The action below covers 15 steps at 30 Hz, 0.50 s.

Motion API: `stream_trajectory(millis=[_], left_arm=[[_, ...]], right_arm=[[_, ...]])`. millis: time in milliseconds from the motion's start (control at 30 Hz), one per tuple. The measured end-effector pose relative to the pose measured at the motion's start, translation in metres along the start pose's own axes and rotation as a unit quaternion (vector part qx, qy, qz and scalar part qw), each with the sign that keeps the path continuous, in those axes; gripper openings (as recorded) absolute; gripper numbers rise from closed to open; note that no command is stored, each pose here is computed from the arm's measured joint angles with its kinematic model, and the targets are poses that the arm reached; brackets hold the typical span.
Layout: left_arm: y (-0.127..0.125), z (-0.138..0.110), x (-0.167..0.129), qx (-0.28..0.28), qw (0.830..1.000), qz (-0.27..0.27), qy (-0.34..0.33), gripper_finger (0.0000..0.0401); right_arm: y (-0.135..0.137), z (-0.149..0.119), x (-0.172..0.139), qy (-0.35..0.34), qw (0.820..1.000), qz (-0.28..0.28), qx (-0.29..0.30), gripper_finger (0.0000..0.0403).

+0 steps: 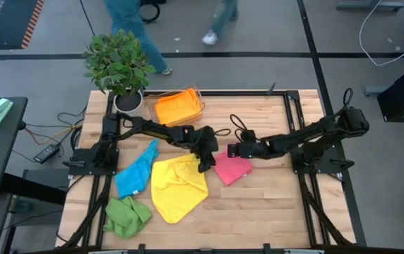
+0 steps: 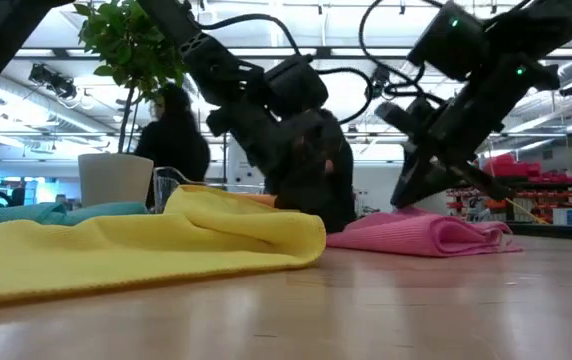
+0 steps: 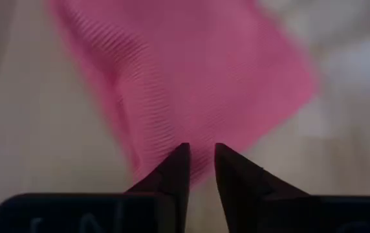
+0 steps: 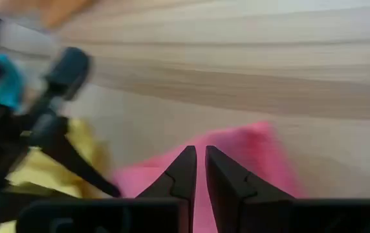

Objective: Fold microfiber towels
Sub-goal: Stack the folded pink microfiber cloth on top of the orange microfiber cloths in the transparent bin

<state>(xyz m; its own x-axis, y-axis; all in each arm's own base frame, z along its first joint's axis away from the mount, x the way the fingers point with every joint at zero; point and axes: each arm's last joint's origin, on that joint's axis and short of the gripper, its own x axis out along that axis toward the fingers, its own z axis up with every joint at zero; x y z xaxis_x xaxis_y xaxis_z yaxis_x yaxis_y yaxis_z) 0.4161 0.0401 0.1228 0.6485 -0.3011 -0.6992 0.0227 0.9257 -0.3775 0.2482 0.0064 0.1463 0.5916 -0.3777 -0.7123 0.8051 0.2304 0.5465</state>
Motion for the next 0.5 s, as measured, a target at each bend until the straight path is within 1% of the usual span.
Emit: stream_trajectory(millis=[67,233,300,400,500], left_arm=[[0.0,-0.008,0.006,0.0,1.0,0.023,0.008,0.0062],[0.0,-0.024,0.014,-0.02,0.999,0.026,0.025,0.0032],[-0.001,-0.029,0.015,-0.03,0.999,0.028,0.032,0.0022],[-0.002,-0.03,0.014,-0.031,0.999,0.029,0.034,0.0011],[-0.002,-0.03,0.014,-0.043,0.998,0.03,0.035,0.001]], right_arm=[[-0.004,0.004,0.007,0.009,1.0,-0.013,-0.007,0.0041],[-0.014,0.003,0.028,0.046,0.998,-0.046,-0.017,0.0041],[-0.016,0.002,0.034,0.047,0.997,-0.055,-0.019,0.0041],[-0.019,0.004,0.037,0.041,0.997,-0.068,-0.019,0.0041],[-0.021,0.012,0.033,0.032,0.996,-0.08,-0.02,0.0041]])
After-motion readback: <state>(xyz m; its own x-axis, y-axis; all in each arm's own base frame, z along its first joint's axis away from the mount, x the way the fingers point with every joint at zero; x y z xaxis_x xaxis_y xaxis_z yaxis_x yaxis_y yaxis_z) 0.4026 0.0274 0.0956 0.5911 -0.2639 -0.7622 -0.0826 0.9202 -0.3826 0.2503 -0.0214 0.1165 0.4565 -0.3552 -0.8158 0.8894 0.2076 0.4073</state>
